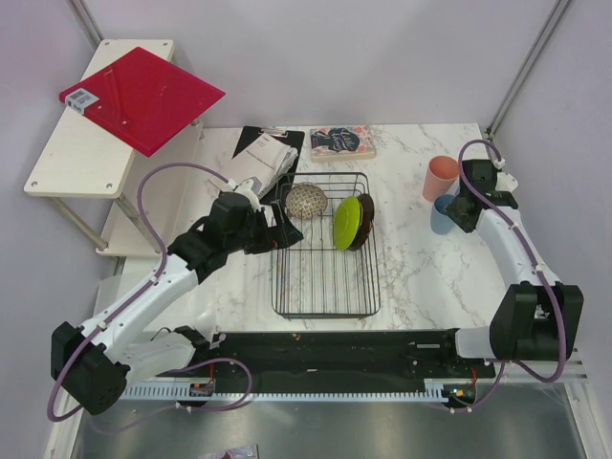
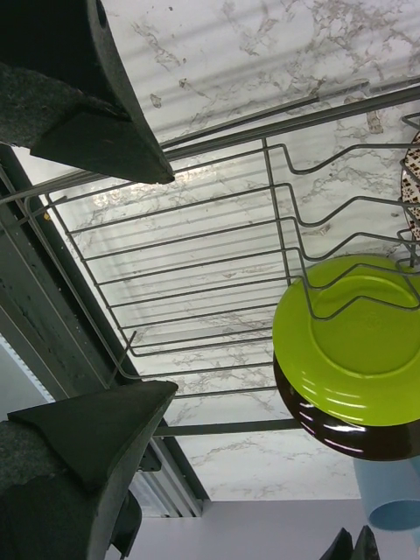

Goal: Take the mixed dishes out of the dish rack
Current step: Place the cup at the center of the board, then pick up the plate from the dish rack.

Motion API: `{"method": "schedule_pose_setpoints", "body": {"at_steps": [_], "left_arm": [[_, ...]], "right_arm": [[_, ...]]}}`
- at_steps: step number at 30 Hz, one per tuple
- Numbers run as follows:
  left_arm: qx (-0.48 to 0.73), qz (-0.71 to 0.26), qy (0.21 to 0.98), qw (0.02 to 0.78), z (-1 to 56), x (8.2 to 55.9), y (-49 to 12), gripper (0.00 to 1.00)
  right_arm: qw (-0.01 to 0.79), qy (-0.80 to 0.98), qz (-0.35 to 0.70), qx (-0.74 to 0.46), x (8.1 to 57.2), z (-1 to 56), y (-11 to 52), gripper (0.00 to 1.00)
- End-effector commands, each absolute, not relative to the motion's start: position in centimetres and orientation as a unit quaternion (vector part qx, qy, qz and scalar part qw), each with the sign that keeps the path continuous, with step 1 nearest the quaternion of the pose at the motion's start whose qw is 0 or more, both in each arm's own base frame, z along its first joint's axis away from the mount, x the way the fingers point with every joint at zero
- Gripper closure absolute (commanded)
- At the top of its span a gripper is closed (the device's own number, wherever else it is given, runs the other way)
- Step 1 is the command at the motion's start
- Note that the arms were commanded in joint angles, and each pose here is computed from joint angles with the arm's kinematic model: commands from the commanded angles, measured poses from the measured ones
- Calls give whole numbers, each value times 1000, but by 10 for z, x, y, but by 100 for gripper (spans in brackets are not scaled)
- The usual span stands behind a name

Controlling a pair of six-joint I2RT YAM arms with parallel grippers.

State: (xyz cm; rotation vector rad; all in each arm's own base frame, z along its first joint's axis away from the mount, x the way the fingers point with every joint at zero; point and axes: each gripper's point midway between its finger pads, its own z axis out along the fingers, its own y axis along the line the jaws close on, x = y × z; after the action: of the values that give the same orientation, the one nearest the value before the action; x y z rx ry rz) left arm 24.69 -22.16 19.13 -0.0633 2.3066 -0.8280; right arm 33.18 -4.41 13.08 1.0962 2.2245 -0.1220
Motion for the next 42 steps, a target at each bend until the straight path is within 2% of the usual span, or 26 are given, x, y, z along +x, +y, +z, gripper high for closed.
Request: {"method": "schedule_pose_setpoints", "body": {"at_steps": [1, 6, 11, 14, 16, 18, 20, 24, 33, 36, 42], "left_arm": [[-4, -324, 878, 352, 204, 251, -227, 0], [-2, -323, 879, 350, 203, 250, -228, 1], [-1, -320, 876, 360, 207, 252, -226, 0], [5, -315, 872, 374, 214, 256, -225, 1], [8, -308, 871, 382, 217, 261, -224, 1], [15, -299, 872, 388, 218, 266, -224, 1], [18, -285, 877, 386, 215, 271, -226, 1], [19, -216, 887, 408, 211, 290, -216, 1], [33, -85, 887, 452, 217, 354, -209, 1], [35, -110, 877, 467, 226, 366, -224, 2], [46, -173, 863, 473, 227, 358, -261, 3]], "right_arm": [[357, 838, -37, 412, 341, 161, -46, 57], [349, 842, -36, 410, 340, 155, -45, 57], [382, 832, 12, 402, 342, 182, -33, 57], [449, 819, 129, 333, 348, 230, 5, 57], [511, 788, 229, 257, 346, 275, 43, 52], [548, 762, 290, 189, 338, 307, 81, 45], [562, 755, 305, 146, 326, 321, 101, 42], [544, 770, 329, 58, 305, 317, 153, 38], [509, 793, 334, 12, 285, 251, 190, 38], [506, 798, 326, 1, 283, 239, 193, 38], [505, 811, 295, -11, 288, 228, 189, 38]]}}
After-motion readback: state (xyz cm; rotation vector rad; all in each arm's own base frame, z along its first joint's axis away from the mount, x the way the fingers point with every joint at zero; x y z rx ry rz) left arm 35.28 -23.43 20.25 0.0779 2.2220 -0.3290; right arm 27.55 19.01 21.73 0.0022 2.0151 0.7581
